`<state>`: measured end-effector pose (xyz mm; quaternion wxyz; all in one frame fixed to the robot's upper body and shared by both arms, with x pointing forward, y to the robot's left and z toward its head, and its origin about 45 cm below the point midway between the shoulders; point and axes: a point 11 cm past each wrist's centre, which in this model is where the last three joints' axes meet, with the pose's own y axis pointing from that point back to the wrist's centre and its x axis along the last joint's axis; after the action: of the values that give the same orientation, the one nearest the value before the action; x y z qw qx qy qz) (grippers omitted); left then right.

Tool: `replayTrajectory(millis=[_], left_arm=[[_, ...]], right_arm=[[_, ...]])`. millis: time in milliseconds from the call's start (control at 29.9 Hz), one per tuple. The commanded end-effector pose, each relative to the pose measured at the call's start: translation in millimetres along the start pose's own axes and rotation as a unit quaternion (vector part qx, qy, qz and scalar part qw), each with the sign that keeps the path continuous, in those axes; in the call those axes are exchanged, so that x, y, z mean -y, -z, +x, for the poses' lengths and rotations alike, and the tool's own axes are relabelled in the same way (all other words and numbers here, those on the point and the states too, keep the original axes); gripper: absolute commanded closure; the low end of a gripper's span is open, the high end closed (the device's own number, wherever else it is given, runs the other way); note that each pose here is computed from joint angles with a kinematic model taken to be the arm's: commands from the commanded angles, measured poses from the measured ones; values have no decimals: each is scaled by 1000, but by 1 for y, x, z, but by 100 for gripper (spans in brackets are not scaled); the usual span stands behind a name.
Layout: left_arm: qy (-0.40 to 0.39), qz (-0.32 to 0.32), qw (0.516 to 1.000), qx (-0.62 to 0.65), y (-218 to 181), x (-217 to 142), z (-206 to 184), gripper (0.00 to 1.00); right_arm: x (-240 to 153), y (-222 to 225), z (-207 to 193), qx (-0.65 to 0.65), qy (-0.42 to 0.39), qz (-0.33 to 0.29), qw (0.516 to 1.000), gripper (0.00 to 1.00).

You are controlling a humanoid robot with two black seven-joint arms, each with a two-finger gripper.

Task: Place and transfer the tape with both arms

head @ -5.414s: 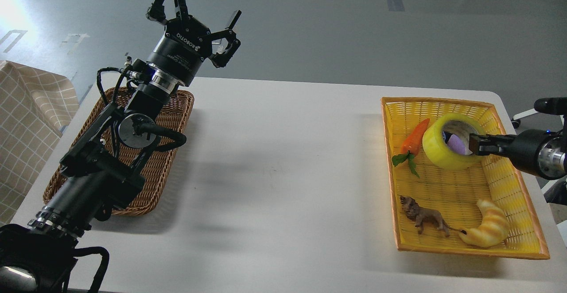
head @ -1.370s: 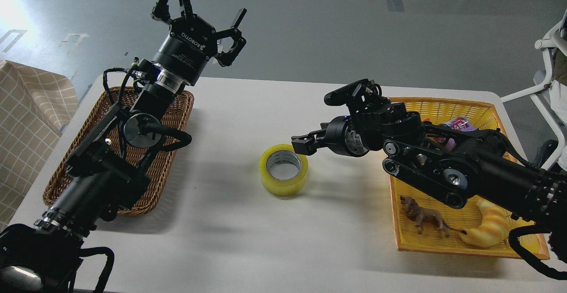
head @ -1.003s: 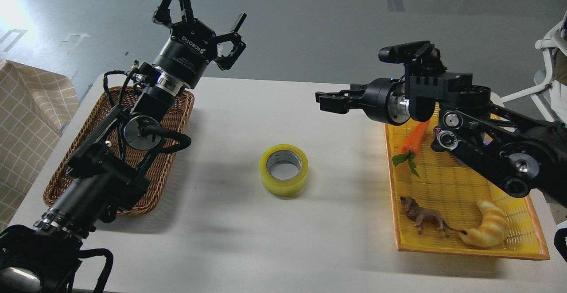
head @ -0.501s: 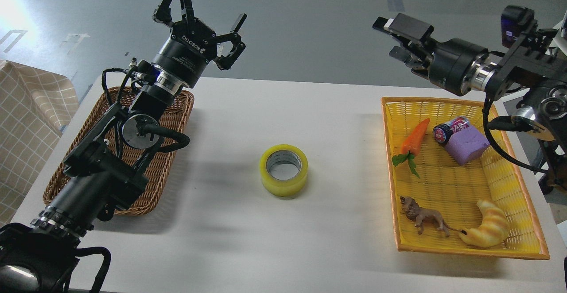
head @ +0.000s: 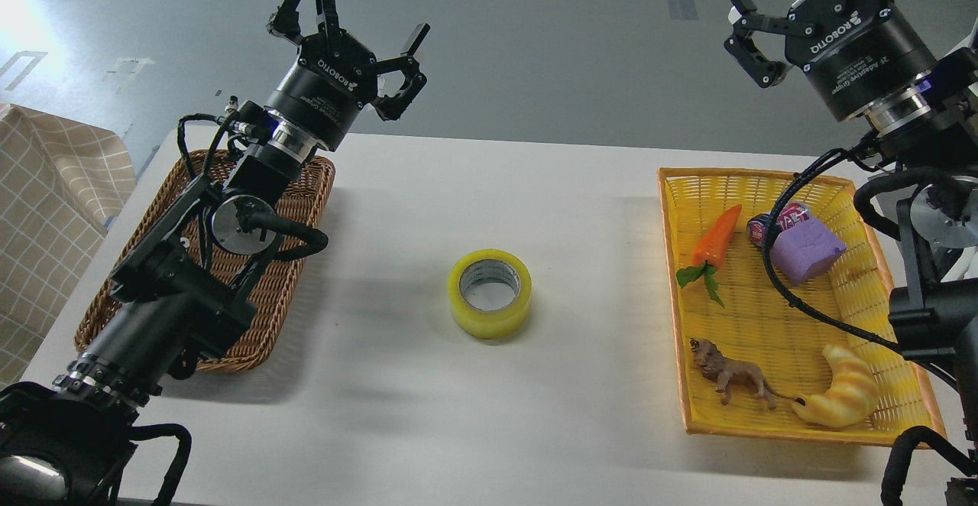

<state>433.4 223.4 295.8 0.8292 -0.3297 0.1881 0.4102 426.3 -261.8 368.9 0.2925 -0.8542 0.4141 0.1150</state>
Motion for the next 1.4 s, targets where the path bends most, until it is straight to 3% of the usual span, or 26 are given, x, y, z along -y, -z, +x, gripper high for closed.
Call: replayTrajectory(millis=[0, 401, 702, 1036, 1370], left_arm=[[0, 0, 1000, -1, 1, 0, 0, 2], [-1, 1, 1000, 1, 0, -1, 0, 2], [6, 18, 999, 39, 4, -1, 0, 2], [47, 88, 976, 192, 13, 2, -9, 2], [134, 139, 883, 427, 3, 9, -47, 2]], right_arm=[[1, 1, -2, 53, -1, 41, 998, 0], [-29, -41, 8, 165, -30, 55, 984, 1], [-59, -66, 19, 193, -60, 26, 979, 1], [-81, -88, 23, 205, -84, 6, 975, 1], [-104, -83, 35, 233, -105, 26, 966, 1]])
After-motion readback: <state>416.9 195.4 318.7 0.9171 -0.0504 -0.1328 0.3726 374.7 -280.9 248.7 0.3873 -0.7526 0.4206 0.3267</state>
